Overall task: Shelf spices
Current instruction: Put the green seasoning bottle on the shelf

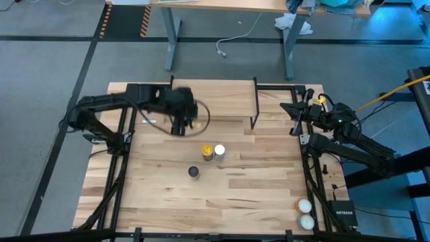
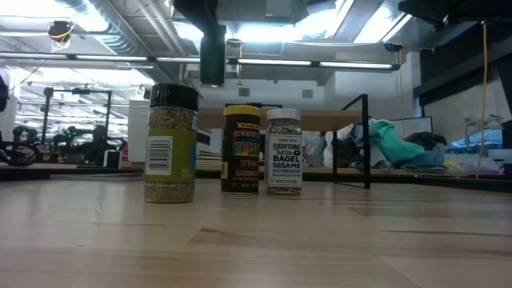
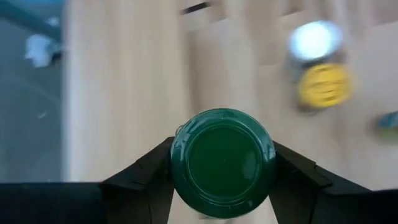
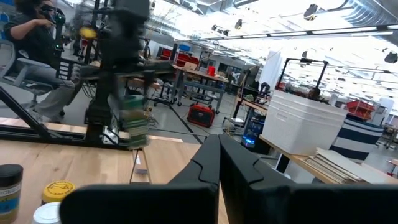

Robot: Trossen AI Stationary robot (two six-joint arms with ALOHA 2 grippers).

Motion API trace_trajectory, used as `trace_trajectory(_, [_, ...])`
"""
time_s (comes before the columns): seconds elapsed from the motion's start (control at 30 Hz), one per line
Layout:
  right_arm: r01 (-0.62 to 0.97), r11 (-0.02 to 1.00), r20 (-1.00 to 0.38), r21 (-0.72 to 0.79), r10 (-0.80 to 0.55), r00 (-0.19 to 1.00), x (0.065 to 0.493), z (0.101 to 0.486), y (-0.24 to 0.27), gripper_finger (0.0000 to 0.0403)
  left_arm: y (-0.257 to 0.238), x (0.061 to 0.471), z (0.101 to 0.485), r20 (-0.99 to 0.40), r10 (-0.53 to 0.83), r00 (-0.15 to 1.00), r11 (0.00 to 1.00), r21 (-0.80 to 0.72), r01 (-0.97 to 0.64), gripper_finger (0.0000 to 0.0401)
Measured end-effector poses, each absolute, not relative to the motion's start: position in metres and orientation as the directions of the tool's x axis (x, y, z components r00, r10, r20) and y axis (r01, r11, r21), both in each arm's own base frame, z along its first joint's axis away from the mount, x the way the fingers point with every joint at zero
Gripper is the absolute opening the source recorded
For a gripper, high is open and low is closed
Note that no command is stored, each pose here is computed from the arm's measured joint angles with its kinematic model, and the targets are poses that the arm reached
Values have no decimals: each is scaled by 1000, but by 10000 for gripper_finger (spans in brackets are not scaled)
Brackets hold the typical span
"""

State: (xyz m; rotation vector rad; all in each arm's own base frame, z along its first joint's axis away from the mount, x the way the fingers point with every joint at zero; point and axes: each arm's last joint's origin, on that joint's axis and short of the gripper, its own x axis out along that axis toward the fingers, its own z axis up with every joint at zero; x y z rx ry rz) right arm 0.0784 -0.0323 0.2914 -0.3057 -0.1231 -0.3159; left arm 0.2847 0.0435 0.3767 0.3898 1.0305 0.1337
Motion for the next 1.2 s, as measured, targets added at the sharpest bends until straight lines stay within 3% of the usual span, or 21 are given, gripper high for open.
trace_trajectory(0.2, [321,905,177,-278,-281,943,78,292,-32,5,97,271,382,-798,374,472,908,419,-12,192])
trace_trajectory(0.43, [299,911,189,-284,-252,949,78,294,-31,5,155,249,384,-782,367,504,925,364,-108,192])
trace_trajectory(0.73, [301,910,200,-286,-250,947,78,295,-31,5,190,231,382,-757,244,606,963,262,-60,192])
trace_trajectory(1.2, [286,913,208,-291,-231,950,78,296,-30,5,231,233,350,-813,158,561,987,147,-66,192])
